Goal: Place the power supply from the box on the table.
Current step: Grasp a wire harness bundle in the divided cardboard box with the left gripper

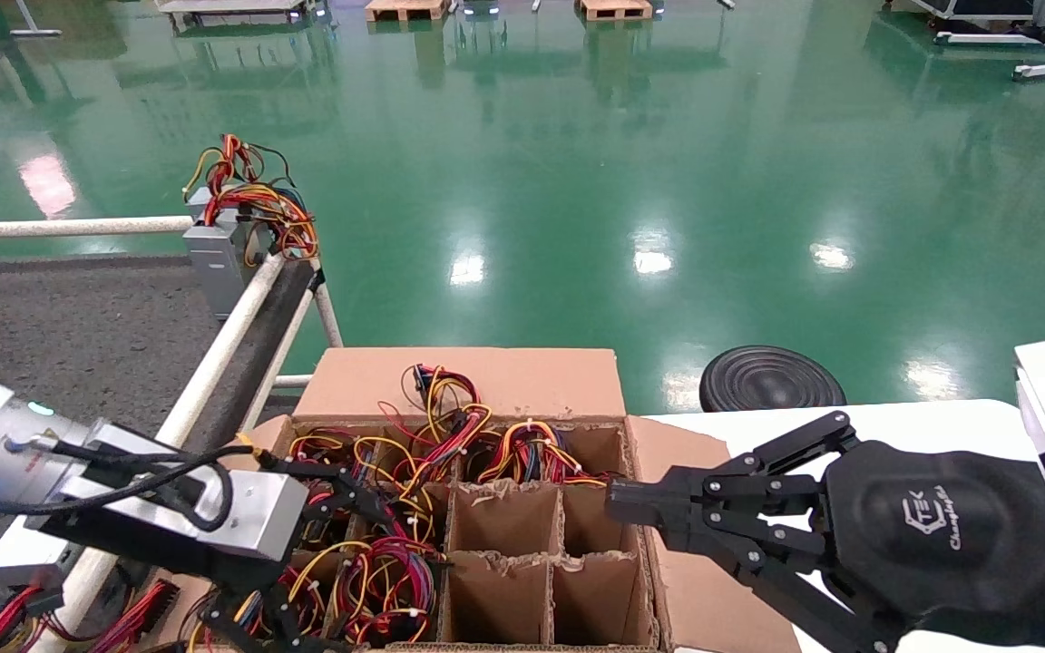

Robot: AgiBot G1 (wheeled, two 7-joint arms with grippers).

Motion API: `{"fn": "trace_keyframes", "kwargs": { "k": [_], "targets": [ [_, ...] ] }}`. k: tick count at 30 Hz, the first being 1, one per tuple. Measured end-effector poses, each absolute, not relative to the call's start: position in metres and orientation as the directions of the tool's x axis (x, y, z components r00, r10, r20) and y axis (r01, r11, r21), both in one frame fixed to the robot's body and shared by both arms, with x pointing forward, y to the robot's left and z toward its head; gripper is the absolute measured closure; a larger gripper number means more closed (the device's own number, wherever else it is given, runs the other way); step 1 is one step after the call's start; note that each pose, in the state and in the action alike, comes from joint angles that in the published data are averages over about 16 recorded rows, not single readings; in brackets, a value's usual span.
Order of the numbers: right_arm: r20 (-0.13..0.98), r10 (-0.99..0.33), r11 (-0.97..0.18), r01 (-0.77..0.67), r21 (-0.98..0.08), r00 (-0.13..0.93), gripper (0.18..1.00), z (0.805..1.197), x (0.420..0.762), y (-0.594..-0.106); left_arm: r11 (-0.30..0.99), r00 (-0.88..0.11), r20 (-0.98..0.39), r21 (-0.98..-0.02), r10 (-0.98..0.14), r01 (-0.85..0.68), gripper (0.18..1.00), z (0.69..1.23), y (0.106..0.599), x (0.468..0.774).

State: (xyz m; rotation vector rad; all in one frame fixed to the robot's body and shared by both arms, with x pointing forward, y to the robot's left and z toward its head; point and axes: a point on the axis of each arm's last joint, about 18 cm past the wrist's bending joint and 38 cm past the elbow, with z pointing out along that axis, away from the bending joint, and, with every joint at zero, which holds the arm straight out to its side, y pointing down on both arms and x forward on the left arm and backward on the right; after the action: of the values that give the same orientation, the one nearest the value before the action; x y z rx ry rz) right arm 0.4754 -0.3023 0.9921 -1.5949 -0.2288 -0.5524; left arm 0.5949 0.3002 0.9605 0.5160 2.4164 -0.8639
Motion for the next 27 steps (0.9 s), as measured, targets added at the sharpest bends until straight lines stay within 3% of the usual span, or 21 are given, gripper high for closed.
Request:
{"fn": "trace_keyframes", "kwargs": {
  "k": [27],
  "targets": [
    [0.477, -0.179, -0.112, 0.464, -0.879, 0.861, 0.985, 0.992, 0.475, -0.302, 0.710, -0.793, -0.579, -0.479, 0.187, 0.517, 0.185, 0.950, 0.289, 0.610]
  ]
}}
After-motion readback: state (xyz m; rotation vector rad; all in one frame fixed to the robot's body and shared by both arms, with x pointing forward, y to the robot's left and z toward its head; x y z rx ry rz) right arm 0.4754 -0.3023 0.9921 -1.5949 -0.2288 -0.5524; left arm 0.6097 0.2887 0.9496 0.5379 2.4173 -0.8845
